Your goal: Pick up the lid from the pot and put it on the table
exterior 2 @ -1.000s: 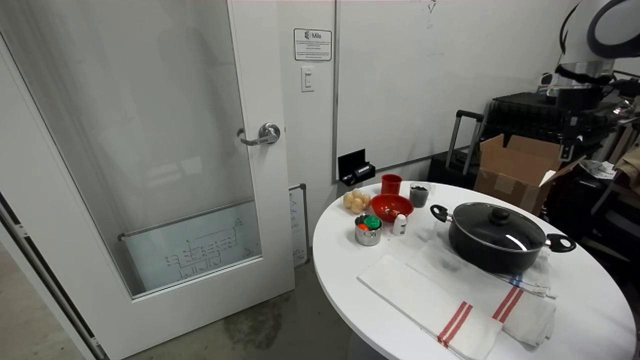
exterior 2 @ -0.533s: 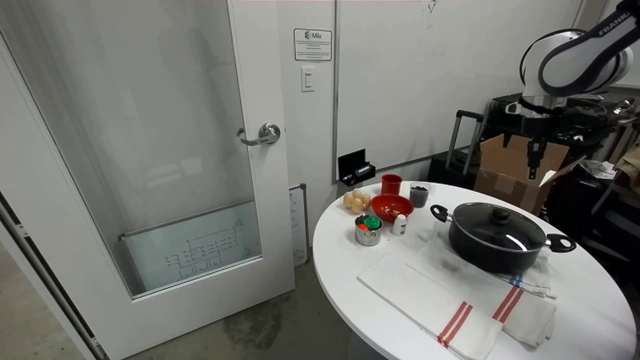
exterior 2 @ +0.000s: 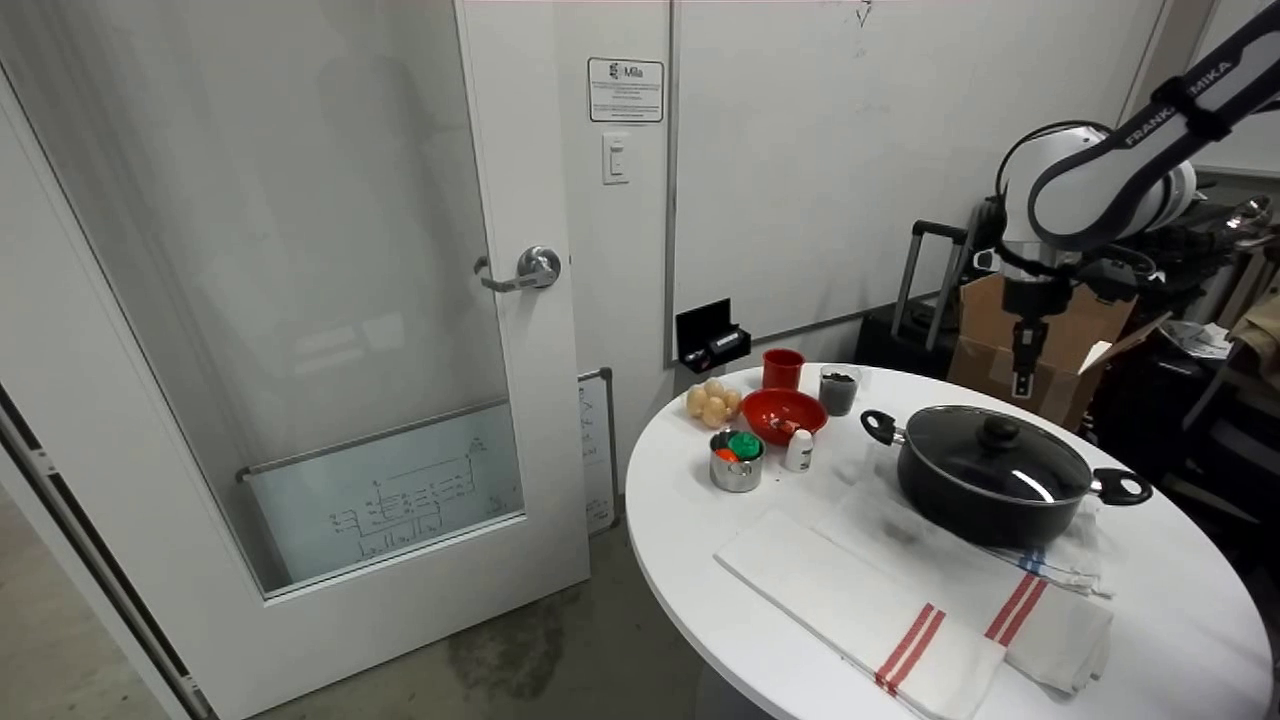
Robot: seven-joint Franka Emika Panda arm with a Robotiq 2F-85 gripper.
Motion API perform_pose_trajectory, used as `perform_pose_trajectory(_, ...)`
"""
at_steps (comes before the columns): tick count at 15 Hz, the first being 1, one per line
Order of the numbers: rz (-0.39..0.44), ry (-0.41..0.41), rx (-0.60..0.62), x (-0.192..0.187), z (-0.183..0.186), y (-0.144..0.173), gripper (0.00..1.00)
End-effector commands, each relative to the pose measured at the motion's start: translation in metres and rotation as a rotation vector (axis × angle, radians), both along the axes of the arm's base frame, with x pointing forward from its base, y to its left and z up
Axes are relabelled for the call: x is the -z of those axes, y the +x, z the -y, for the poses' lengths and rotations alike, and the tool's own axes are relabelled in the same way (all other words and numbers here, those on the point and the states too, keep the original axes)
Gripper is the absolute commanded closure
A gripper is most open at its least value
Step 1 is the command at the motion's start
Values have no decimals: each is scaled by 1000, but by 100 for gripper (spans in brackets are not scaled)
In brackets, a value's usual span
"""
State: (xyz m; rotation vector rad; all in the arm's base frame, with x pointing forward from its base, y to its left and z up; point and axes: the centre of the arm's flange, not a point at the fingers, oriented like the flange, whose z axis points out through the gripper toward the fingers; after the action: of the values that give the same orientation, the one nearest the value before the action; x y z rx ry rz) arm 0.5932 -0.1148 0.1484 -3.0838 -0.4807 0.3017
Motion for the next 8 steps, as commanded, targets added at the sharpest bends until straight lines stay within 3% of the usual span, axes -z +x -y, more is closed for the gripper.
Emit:
perform_pose_trajectory(1,-5,-1,-10,24,-1,9,0)
perform_pose_trajectory(8,-47,22,-41,56,-13,7,0)
